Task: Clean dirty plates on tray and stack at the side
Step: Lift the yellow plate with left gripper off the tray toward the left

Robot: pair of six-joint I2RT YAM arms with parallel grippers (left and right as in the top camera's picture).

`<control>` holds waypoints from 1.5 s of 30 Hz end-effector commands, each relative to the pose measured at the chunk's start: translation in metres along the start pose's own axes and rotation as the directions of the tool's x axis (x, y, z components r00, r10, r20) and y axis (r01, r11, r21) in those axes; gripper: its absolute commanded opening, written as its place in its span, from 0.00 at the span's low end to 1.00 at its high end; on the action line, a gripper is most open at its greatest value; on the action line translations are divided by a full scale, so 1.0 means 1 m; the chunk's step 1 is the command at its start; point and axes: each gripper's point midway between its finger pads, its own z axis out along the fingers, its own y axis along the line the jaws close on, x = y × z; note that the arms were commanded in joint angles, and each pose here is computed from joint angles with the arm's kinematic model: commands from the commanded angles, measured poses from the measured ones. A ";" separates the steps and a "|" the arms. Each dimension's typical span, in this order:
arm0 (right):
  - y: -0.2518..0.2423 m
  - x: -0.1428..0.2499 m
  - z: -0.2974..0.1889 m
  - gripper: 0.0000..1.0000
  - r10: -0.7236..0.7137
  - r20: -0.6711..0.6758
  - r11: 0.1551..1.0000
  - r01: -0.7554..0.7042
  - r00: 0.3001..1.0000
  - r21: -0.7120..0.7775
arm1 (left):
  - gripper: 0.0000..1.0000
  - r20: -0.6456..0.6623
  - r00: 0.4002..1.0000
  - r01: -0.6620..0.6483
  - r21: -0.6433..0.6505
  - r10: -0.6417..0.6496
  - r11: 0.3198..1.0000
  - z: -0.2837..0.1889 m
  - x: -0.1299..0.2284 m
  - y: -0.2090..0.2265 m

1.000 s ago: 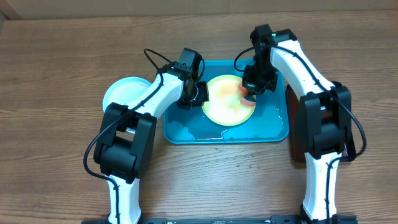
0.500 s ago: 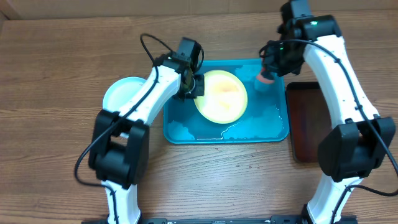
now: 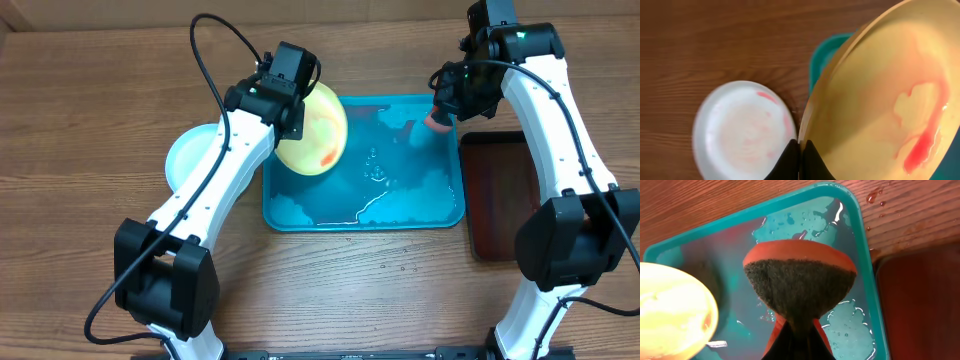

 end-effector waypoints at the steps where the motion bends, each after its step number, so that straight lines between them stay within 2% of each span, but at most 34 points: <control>1: 0.004 -0.007 -0.011 0.04 -0.020 0.043 1.000 0.020 0.999 -0.008 | 0.04 0.156 0.987 -0.009 -0.187 0.039 0.982 -0.044 -0.026 0.023; 6: 0.004 -0.007 -0.011 0.04 -0.020 0.044 1.000 0.020 0.999 -0.008 | 0.04 0.263 0.955 -0.028 -0.380 0.137 0.925 -0.079 -0.034 0.018; 11: 0.004 -0.007 -0.011 0.04 -0.020 0.044 1.000 0.020 0.999 -0.008 | 0.04 0.341 0.921 0.002 -0.490 0.189 0.872 -0.108 -0.039 0.012; 14: 0.004 -0.007 -0.011 0.04 -0.020 0.044 1.000 0.020 0.999 -0.008 | 0.04 0.397 0.899 0.067 -0.543 0.186 0.837 -0.123 -0.042 0.016; 24: 0.004 -0.007 -0.011 0.04 -0.020 0.042 1.000 0.020 0.999 -0.008 | 0.04 0.499 0.840 0.191 -0.637 0.212 0.747 -0.160 -0.049 0.021; 30: 0.004 -0.007 -0.011 0.04 -0.019 0.041 1.000 0.020 0.999 -0.007 | 0.04 0.509 0.831 0.194 -0.643 0.225 0.741 -0.166 -0.048 0.016; 33: 0.004 -0.007 -0.011 0.04 -0.020 0.041 1.000 0.020 0.999 -0.007 | 0.04 0.505 0.834 0.182 -0.630 0.220 0.755 -0.163 -0.048 0.014; 36: 0.004 -0.007 -0.011 0.04 -0.020 0.041 1.000 0.020 0.999 -0.007 | 0.04 0.473 0.856 0.117 -0.574 0.211 0.811 -0.149 -0.045 0.003; 41: 0.004 -0.006 -0.011 0.04 -0.032 0.041 0.999 0.032 0.999 -0.007 | 0.04 0.317 0.934 -0.063 -0.315 0.168 0.947 -0.100 -0.023 -0.030; 45: 0.004 -0.006 -0.011 0.04 -0.036 0.037 0.999 0.037 0.999 -0.005 | 0.04 0.185 0.981 -0.035 -0.149 0.063 0.988 -0.070 -0.007 -0.027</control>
